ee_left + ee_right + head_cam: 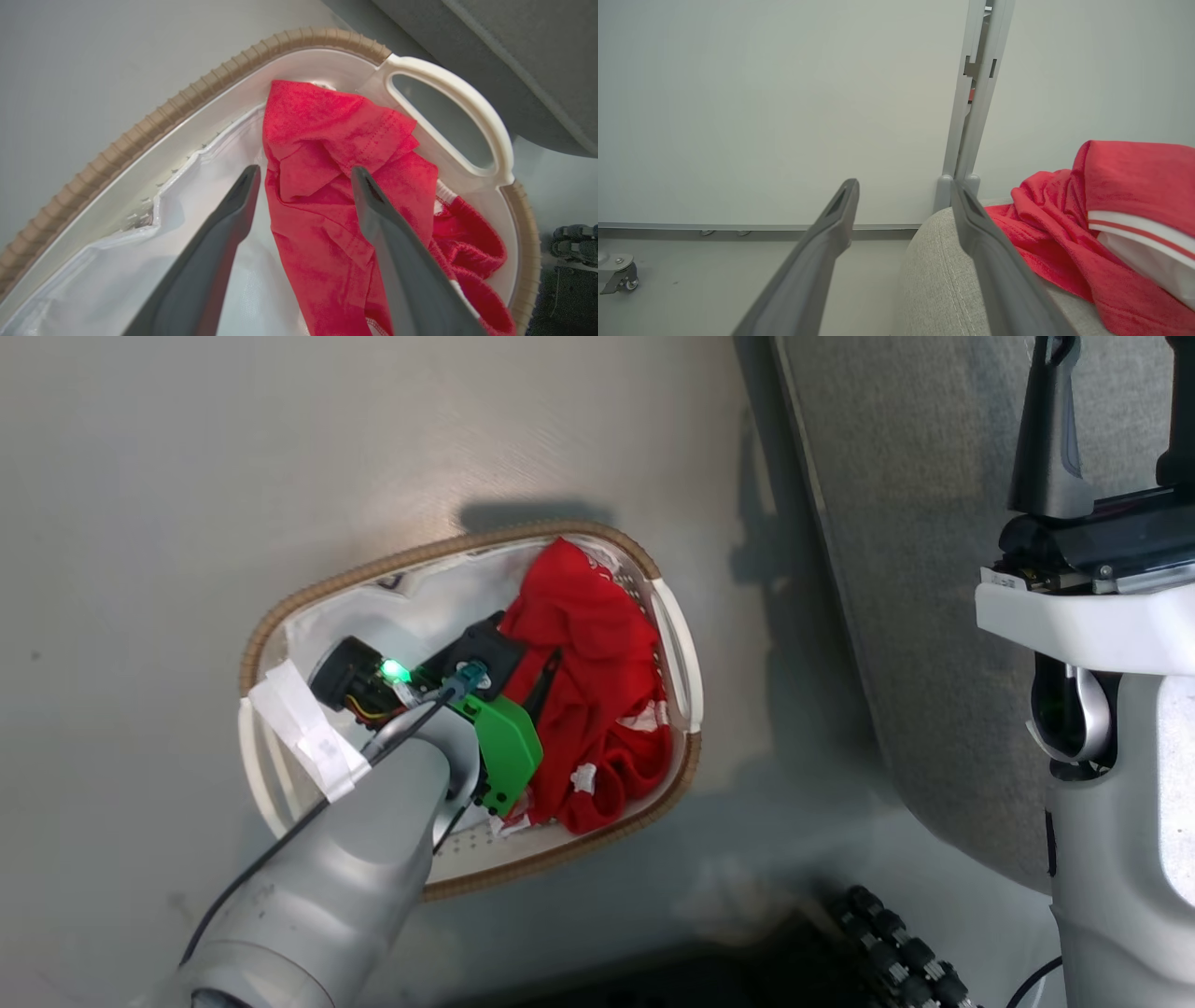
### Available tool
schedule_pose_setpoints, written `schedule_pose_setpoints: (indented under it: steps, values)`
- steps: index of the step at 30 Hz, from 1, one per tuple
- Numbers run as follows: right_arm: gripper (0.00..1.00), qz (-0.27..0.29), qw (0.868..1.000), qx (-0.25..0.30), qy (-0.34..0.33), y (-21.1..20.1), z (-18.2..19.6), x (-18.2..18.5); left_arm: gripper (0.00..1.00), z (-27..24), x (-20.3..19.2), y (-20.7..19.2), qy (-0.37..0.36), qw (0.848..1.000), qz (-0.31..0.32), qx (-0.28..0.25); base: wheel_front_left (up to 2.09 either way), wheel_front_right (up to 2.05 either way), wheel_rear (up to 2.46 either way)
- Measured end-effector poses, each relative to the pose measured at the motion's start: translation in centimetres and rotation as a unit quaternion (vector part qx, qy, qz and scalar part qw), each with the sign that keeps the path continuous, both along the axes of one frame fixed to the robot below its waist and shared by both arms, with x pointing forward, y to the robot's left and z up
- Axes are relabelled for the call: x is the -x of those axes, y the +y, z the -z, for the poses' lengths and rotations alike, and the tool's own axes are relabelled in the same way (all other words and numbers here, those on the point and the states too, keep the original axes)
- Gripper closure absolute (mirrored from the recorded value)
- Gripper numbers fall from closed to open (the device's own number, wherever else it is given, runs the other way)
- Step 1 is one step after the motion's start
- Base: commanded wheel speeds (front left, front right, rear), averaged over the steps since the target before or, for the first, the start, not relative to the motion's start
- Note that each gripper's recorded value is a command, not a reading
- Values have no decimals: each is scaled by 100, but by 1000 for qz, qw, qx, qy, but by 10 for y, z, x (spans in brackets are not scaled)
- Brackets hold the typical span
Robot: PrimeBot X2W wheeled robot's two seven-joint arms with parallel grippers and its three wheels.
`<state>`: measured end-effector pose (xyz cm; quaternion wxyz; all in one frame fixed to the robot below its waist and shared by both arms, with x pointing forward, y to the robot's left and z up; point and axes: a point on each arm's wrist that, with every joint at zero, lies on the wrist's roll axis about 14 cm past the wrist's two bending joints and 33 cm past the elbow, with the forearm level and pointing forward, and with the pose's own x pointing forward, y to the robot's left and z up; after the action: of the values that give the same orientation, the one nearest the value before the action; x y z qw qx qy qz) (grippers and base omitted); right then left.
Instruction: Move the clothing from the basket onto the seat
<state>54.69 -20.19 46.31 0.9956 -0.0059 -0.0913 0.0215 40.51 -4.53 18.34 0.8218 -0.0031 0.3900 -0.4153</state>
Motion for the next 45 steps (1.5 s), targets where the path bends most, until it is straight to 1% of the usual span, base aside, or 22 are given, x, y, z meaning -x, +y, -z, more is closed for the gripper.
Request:
schedule_pose_setpoints:
  steps: [7, 16, 17, 18, 19, 20, 27, 34, 40, 45]
  values:
    - [0, 7, 1000, 6, 22, -10, 25, -3, 0, 37, -3, -11, 27, 999, 19, -10, 0, 0, 0]
    - [0, 7, 999, 22, 44, -14, 48, -3, 0, 72, 2, -22, 64, 998, 21, -11, 0, 0, 0]
    - [0, 8, 999, 24, 46, -15, 50, -3, 7, 74, 3, -23, 67, 997, 22, -10, 0, 0, 0]
    - [0, 8, 998, 25, 48, -16, 51, -3, 36, 75, 5, -25, 69, 997, 25, -9, 0, 0, 0]
    - [0, 9, 998, 26, 50, -16, 53, -2, 78, 77, 7, -26, 73, 997, 26, -8, 0, 0, 0]
    - [0, 9, 998, 27, 52, -17, 55, -2, 100, 77, 8, -28, 76, 997, 28, -6, 0, 0, 0]
    - [0, 6, 998, 26, 54, -14, 57, -3, 100, 67, 5, -35, 67, 997, 26, 15, 0, 0, 0]
    - [0, -2, 998, 19, 57, -6, 56, -4, 100, 43, -4, -38, 43, 998, 18, 37, 0, 0, 0]
    - [0, -7, 998, 15, 62, 1, 50, 1, 100, 8, -25, -30, -3, 998, 2, 58, 0, 0, 0]
    - [0, -9, 997, 13, 74, 5, 47, 10, 100, -27, -28, -28, -38, 996, -12, 78, 0, 0, 0]
